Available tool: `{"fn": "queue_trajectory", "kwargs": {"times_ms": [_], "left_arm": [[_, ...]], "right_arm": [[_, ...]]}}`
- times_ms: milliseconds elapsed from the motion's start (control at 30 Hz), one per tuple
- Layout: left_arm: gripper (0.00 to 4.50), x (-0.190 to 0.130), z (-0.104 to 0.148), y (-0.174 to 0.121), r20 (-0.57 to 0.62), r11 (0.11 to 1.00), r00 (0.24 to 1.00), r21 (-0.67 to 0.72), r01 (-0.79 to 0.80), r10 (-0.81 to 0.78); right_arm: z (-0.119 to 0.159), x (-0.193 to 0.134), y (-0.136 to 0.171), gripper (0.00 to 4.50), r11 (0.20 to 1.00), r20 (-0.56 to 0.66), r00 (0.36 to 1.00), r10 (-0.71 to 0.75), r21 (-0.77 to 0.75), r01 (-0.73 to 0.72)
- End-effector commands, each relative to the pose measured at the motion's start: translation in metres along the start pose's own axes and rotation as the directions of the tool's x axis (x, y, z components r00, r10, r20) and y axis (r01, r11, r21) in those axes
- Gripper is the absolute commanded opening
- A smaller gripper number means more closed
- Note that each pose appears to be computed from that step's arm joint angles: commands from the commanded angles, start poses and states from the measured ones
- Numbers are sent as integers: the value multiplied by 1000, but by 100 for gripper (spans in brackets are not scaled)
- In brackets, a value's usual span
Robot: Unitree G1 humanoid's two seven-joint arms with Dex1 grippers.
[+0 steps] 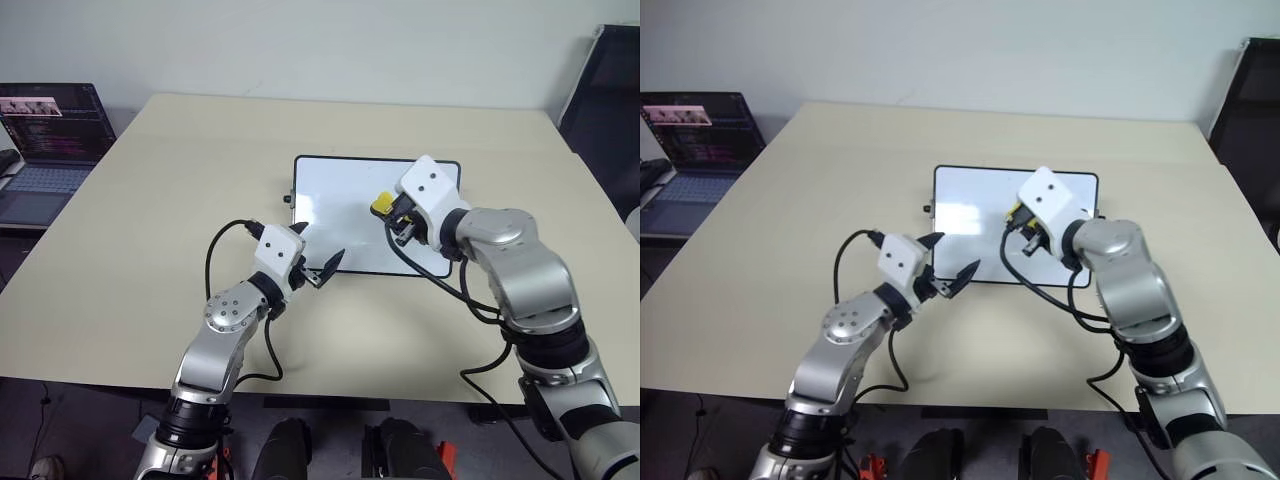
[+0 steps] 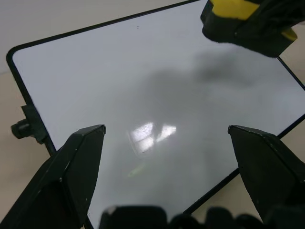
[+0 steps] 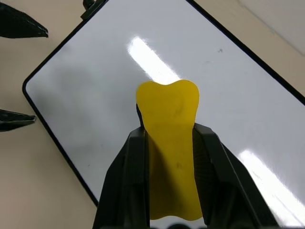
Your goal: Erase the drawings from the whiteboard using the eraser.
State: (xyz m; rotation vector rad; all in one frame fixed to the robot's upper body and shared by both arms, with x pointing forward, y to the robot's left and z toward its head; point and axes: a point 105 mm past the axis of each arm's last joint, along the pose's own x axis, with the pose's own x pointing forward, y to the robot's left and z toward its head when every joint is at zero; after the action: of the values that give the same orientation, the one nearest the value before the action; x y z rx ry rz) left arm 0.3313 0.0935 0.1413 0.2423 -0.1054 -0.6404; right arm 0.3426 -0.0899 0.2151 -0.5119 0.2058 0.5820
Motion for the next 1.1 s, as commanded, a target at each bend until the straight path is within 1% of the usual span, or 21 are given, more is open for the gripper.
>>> {"fn": "queue_trajectory", "kwargs": {"times_ms": [33, 200, 333, 500, 600, 700, 767, 833, 933, 1100], "left_arm": [[450, 2, 13, 3, 63, 1000, 998, -28, -15, 16], [450, -3, 9, 6, 49, 998, 998, -42, -44, 46], [450, -5, 8, 5, 45, 998, 998, -47, -52, 54], [450, -4, 10, 5, 45, 998, 998, -41, -42, 44], [450, -1, 13, 4, 56, 1000, 998, -26, -16, 18], [450, 5, 20, -4, 78, 998, 996, -21, 54, -52], [450, 11, 25, -17, 105, 989, 983, -18, 150, -147], [450, 16, 29, -27, 120, 972, 965, 3, 233, -232], [450, 20, 29, -32, 129, 951, 943, 26, 307, -307], [450, 21, 29, -50, 153, 883, 870, 59, 466, -469]], "right_arm": [[14, -16, -8, 94, 997, 36, 998, -56, 55, 54], [13, -20, 1, 94, 984, 10, 999, -48, 175, 45], [4, -21, -3, 94, 961, -20, 994, -103, 255, 105], [3, -19, 2, 94, 955, -21, 994, -110, 274, 111], [-3, -22, -8, 94, 947, -46, 986, -159, 275, 165], [-19, -32, -24, 94, 934, -100, 970, -222, 263, 241], [-37, -43, -37, 94, 920, -156, 950, -269, 250, 301], [-53, -58, -52, 94, 897, -208, 922, -328, 237, 373], [-71, -77, -69, 94, 845, -259, 871, -417, 243, 477], [-93, -85, -65, 94, 808, -307, 847, -433, 284, 516]]}}
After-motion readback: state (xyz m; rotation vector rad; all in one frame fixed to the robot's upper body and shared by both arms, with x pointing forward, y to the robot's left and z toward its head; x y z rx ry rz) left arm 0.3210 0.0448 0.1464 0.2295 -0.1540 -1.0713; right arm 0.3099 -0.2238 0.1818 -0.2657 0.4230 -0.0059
